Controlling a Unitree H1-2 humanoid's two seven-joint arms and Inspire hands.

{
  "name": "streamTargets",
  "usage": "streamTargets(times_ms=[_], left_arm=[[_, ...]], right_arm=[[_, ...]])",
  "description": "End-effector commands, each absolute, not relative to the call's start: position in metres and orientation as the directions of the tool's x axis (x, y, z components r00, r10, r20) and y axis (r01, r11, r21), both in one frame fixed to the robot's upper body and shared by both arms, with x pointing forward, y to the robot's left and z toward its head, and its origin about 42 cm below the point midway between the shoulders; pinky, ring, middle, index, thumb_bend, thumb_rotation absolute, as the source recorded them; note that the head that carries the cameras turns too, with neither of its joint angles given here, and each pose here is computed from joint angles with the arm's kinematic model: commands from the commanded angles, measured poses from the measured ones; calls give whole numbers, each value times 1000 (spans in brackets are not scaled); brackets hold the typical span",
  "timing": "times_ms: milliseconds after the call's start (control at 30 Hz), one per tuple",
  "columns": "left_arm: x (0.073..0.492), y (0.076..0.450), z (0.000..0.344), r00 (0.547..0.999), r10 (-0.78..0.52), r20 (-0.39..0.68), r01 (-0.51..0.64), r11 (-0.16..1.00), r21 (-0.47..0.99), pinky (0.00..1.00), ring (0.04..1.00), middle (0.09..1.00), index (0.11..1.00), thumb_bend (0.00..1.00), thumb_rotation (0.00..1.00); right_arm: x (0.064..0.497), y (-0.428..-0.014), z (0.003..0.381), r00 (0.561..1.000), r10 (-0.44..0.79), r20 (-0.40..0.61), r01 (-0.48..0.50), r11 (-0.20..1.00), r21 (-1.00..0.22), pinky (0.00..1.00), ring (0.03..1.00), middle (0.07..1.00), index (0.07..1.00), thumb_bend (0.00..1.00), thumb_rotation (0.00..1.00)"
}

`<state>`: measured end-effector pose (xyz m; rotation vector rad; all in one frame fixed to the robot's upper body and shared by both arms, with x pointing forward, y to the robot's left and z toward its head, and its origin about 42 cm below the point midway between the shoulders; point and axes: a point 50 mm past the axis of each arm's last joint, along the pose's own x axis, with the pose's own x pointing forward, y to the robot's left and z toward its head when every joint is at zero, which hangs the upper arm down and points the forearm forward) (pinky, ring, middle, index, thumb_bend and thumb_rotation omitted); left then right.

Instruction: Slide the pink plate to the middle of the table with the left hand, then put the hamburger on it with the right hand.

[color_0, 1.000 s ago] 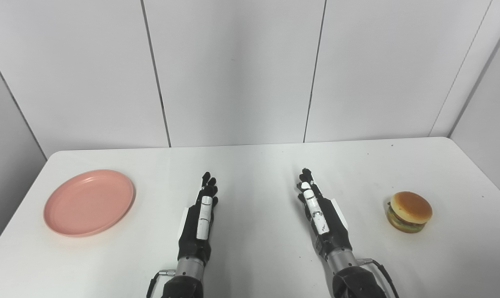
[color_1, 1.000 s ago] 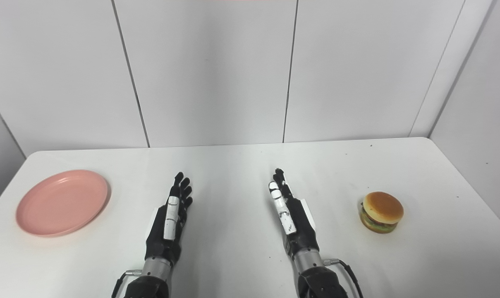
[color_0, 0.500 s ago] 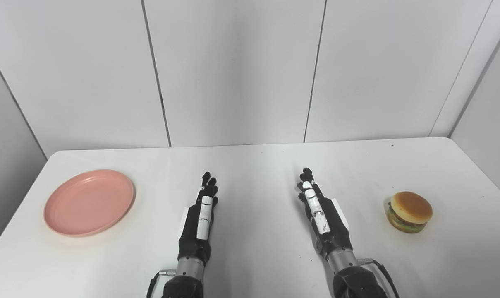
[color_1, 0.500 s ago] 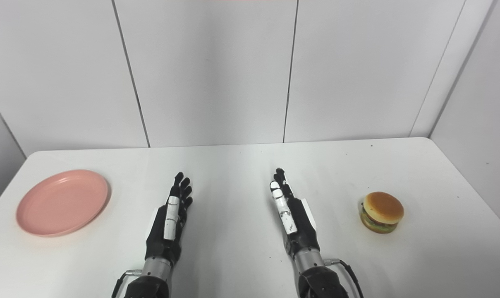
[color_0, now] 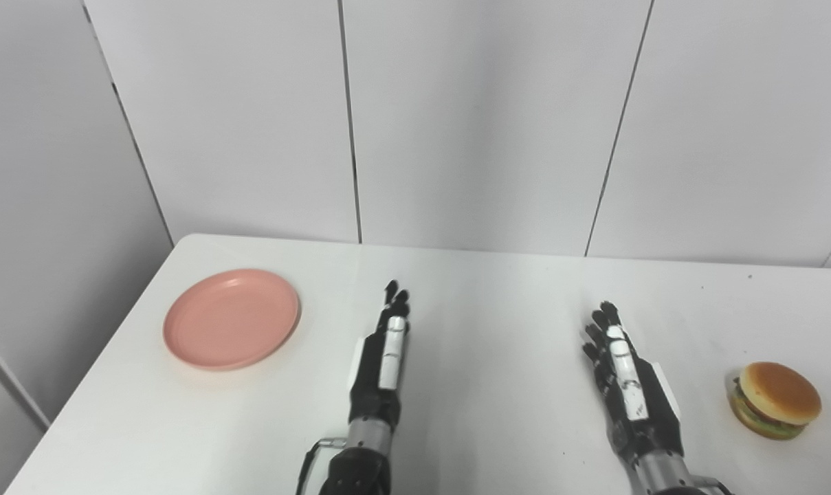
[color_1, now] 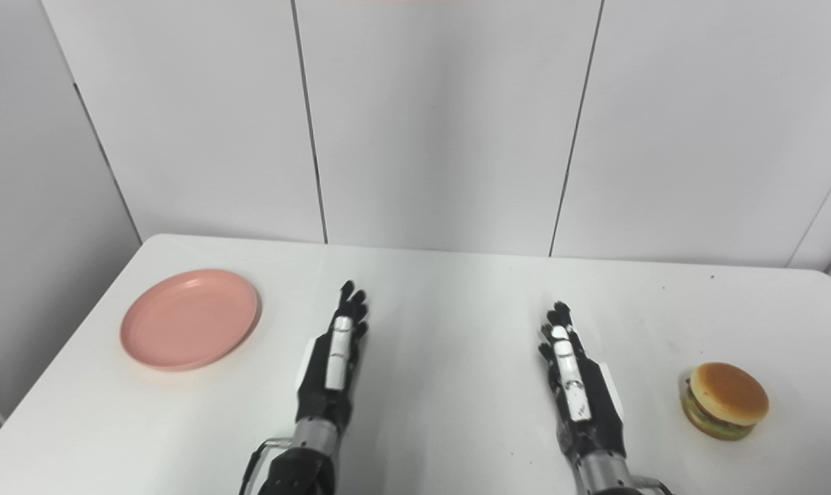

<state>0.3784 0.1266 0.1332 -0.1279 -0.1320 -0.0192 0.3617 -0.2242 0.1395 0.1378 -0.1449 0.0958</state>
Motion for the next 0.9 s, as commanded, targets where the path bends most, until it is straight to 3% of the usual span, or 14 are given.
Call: streamTargets(times_ms=[0, 100, 167, 533, 800, 867], left_arm=[[387, 144, 164, 977, 6, 214, 24, 990, -136, 1000, 985, 979, 979, 778, 1000], [389, 175, 184, 971, 75, 228, -49, 992, -120, 1000, 982, 952, 958, 797, 1000], [391, 190, 191, 961, 124, 247, -95, 988, -125, 962, 924, 902, 904, 766, 1000], [409, 267, 217, 896, 334, 293, -310, 942, -129, 872, 771, 752, 751, 842, 1000], [417, 315, 223, 839, 444, 315, -440, 894, -87, 828, 724, 708, 706, 834, 1000], [419, 329, 220, 829, 464, 311, -461, 883, -89, 753, 701, 700, 700, 838, 1000]], right_arm=[[364, -222, 158, 967, 89, 237, -118, 987, 110, 1000, 1000, 1000, 1000, 501, 921], [361, -221, 162, 968, 84, 238, -113, 988, 109, 1000, 1000, 1000, 1000, 477, 945], [360, -221, 164, 968, 78, 237, -105, 989, 106, 1000, 1000, 1000, 1000, 465, 938], [358, -221, 169, 967, 72, 243, -98, 990, 98, 1000, 1000, 1000, 1000, 430, 945], [353, -221, 175, 969, 89, 232, -112, 990, 88, 1000, 1000, 1000, 1000, 407, 971], [353, -222, 176, 969, 96, 229, -119, 989, 88, 1000, 1000, 1000, 1000, 402, 968]])
